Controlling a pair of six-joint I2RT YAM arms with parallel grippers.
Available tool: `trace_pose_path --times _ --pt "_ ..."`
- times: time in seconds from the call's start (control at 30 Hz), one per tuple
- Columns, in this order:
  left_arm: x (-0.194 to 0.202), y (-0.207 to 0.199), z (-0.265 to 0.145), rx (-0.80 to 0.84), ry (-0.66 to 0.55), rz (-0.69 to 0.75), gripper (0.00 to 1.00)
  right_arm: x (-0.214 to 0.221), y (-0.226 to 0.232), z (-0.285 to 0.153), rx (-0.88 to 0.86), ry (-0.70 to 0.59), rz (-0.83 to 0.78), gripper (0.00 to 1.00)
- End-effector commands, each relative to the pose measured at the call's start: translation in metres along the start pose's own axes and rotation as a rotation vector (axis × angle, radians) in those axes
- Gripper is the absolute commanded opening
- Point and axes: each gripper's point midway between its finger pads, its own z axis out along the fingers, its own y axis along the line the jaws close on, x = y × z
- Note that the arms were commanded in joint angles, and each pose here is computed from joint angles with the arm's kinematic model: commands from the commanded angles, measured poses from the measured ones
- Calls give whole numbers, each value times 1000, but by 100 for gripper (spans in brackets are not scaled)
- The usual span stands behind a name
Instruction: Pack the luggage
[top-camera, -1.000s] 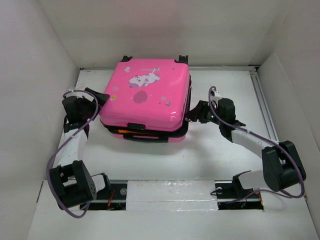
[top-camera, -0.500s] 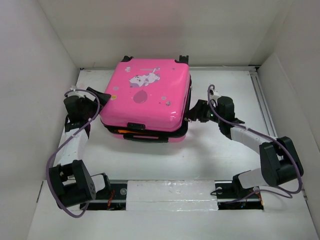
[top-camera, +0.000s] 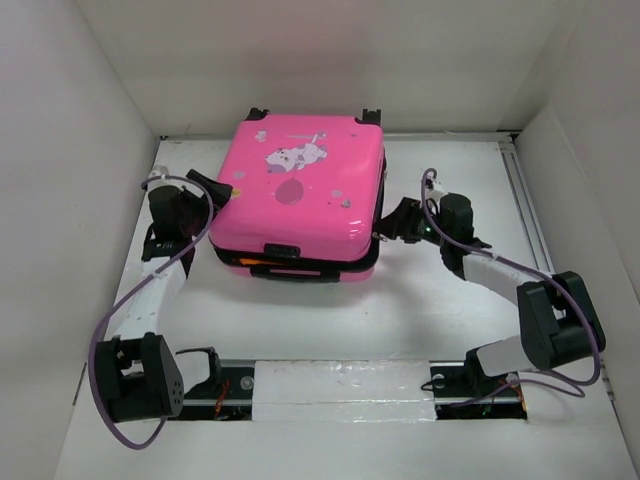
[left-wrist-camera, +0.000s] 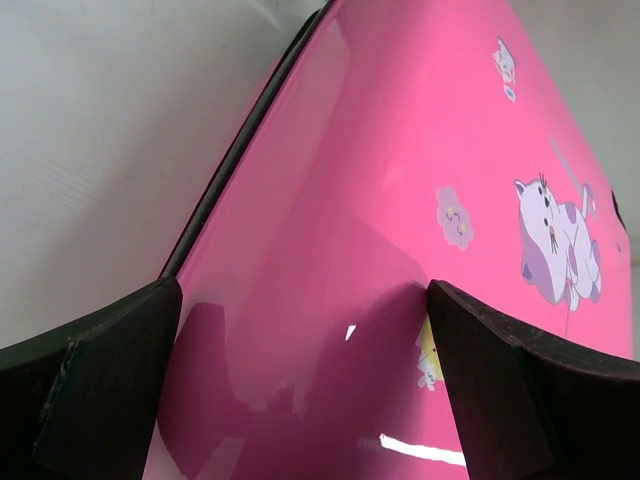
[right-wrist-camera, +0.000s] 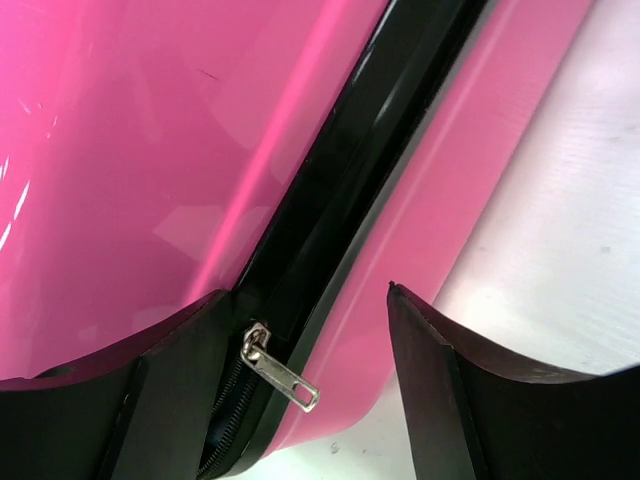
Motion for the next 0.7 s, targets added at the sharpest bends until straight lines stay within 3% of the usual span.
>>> trace_pose_path --times 0.0,0.4,0.67 --pt "89 -119 -64 406 453 -96 97 11 35 2 -128 31 -28 71" --pt "78 -143 -111 521 432 -114 96 14 29 0 -243 74 50 68" --pt "76 -147 -133 538 431 -91 96 -1 10 -2 -230 25 110 70"
